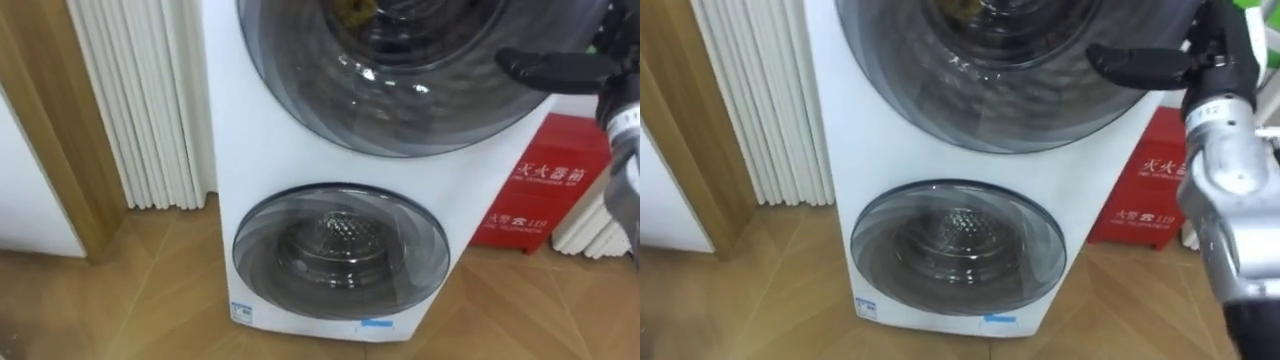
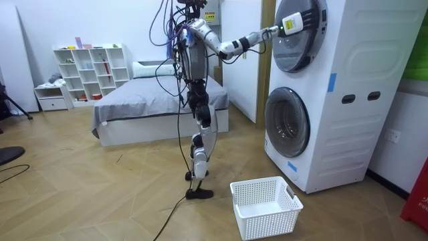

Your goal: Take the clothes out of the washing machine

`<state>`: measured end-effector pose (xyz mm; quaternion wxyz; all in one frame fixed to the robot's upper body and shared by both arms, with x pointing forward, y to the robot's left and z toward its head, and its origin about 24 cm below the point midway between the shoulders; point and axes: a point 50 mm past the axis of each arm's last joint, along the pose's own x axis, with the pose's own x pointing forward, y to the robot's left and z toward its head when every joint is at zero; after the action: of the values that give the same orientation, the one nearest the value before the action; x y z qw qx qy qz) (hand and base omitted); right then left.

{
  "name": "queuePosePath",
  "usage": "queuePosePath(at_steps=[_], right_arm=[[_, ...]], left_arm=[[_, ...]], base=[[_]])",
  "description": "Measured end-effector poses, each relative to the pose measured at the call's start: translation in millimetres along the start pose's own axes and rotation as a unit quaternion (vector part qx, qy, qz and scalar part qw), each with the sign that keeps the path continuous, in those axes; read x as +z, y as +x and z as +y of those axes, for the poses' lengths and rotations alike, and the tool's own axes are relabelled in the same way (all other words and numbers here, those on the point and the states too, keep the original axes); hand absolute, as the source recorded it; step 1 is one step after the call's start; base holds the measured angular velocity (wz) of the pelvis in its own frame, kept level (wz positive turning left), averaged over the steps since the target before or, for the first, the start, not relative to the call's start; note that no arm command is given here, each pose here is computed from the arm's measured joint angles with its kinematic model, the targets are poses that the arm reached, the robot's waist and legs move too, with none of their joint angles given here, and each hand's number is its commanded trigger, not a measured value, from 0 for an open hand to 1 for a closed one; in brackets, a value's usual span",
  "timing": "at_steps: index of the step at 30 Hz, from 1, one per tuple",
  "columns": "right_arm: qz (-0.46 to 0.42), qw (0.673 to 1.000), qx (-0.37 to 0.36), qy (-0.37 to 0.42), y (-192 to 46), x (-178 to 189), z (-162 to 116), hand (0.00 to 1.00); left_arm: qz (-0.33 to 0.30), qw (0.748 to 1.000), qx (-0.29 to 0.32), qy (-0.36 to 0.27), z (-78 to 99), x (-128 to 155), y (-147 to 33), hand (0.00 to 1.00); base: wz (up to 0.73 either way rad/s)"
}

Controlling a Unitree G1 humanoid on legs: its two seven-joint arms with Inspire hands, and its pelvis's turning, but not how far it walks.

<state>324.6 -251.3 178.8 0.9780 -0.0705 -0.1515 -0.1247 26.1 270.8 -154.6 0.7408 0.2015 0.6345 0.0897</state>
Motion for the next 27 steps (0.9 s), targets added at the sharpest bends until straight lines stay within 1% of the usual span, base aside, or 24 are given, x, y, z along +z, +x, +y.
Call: queuePosePath(at_steps=[4, 7, 8, 10, 16, 18, 19, 23, 27], right_arm=[[0.003, 0.999, 0.016, 0.028, -16.1, -10.0, 8.2, 0.0], [0.003, 0.999, 0.022, 0.032, -26.8, -15.8, 10.4, 0.0], [0.007, 0.999, 0.026, 0.038, -35.4, -20.8, 11.4, 0.0], [0.023, 0.997, 0.043, 0.054, -50.6, -30.8, 16.7, 0.0], [0.071, 0.992, 0.087, 0.049, -71.1, -52.5, 24.5, 0.0], [0.09, 0.989, 0.105, 0.047, -82.3, -59.2, 26.7, 0.0], [0.094, 0.988, 0.111, 0.048, -88.6, -60.3, 27.3, 0.0], [0.091, 0.986, 0.125, 0.057, -99.5, -56.3, 31.5, 0.0], [0.071, 0.986, 0.138, 0.069, -100.9, -40.3, 34.2, 0.0]], left_arm=[[-0.004, 1.0, 0.004, 0.004, -0.9, 3.7, 0.7, 0.0], [-0.003, 1.0, -0.004, 0.005, -4.8, 3.8, 0.6, 0.0], [-0.001, 1.0, -0.007, 0.001, -6.0, 2.6, 0.4, 0.0], [0.008, 1.0, -0.011, -0.007, -8.7, -1.0, 0.3, 0.0], [0.013, 1.0, -0.016, -0.009, -12.3, -4.4, 0.0, 0.0], [0.014, 1.0, -0.016, -0.01, -12.1, -5.6, -0.1, 0.0], [0.014, 1.0, -0.017, -0.015, -12.5, -7.3, -0.4, 0.0], [0.012, 1.0, -0.019, -0.016, -13.8, -11.3, -1.1, 0.0], [0.017, 0.999, -0.023, -0.022, -15.5, -16.6, -1.5, 0.0]], base=[[-0.12], [-0.04], [-0.05], [-0.1], [-0.02], [0.0], [0.0], [-0.04], [-0.08]])
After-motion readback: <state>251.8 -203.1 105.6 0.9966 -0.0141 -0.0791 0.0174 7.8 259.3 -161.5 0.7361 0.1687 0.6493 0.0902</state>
